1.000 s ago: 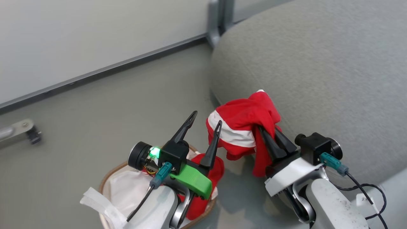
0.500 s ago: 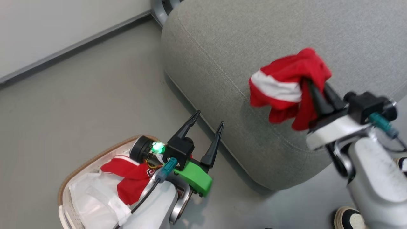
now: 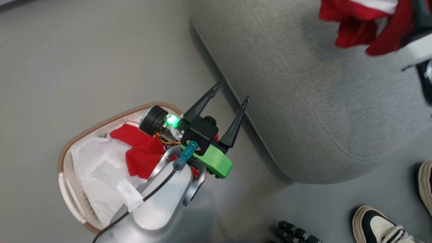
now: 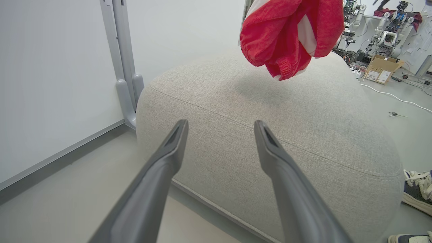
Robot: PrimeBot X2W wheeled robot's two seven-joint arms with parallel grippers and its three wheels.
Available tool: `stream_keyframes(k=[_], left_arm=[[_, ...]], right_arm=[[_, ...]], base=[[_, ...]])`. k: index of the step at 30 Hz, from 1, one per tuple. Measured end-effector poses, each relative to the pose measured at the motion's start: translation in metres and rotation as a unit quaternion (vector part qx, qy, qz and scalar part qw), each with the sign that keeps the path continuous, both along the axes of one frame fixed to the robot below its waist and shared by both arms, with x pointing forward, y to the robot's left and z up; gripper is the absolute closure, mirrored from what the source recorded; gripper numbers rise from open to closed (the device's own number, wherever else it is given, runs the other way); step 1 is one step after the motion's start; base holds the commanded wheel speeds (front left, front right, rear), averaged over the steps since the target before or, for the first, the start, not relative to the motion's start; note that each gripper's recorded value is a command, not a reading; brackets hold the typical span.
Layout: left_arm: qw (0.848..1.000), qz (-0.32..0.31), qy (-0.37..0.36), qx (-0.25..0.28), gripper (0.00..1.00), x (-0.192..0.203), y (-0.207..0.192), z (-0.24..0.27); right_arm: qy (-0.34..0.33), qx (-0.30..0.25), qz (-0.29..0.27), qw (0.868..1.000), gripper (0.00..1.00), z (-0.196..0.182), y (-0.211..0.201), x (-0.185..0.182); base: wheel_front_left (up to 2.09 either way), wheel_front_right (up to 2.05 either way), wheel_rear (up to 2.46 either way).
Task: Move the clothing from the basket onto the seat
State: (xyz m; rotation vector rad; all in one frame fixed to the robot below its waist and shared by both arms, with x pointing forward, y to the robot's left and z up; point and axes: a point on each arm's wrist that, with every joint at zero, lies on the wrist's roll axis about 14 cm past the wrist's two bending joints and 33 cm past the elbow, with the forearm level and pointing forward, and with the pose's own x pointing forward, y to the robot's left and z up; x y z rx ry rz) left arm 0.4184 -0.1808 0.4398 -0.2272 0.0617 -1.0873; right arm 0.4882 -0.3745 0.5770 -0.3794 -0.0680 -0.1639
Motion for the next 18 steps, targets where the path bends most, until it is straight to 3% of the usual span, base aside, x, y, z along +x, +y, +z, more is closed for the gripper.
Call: stream_keyframes(k=[9, 15, 16, 17, 18], left_arm=[[0.999, 0.032, 0.025, 0.006, 0.0, 0.025, 0.021, -0.036], [0.997, 0.058, 0.052, 0.019, 0.0, 0.035, 0.04, -0.062], [0.996, 0.064, 0.057, 0.021, 0.0, 0.036, 0.043, -0.065], [0.995, 0.069, 0.063, 0.024, 0.0, 0.037, 0.047, -0.069], [0.995, 0.073, 0.068, 0.026, 0.0, 0.038, 0.05, -0.073]], right_arm=[[0.038, -0.005, -0.018, 0.999, 1.0, -0.042, -0.015, 0.065], [0.036, 0.045, -0.039, 0.998, 1.0, -0.073, -0.018, 0.097], [0.048, 0.053, -0.042, 0.997, 0.74, -0.086, -0.017, 0.098], [0.062, 0.062, -0.046, 0.995, 0.05, -0.102, -0.015, 0.097], [0.079, 0.069, -0.05, 0.993, 0.0, -0.119, -0.013, 0.093]], base=[[0.0, 0.0, 0.0], [0.0, 0.0, 0.0], [0.0, 0.0, 0.0], [0.0, 0.0, 0.0], [0.0, 0.0, 0.0]])
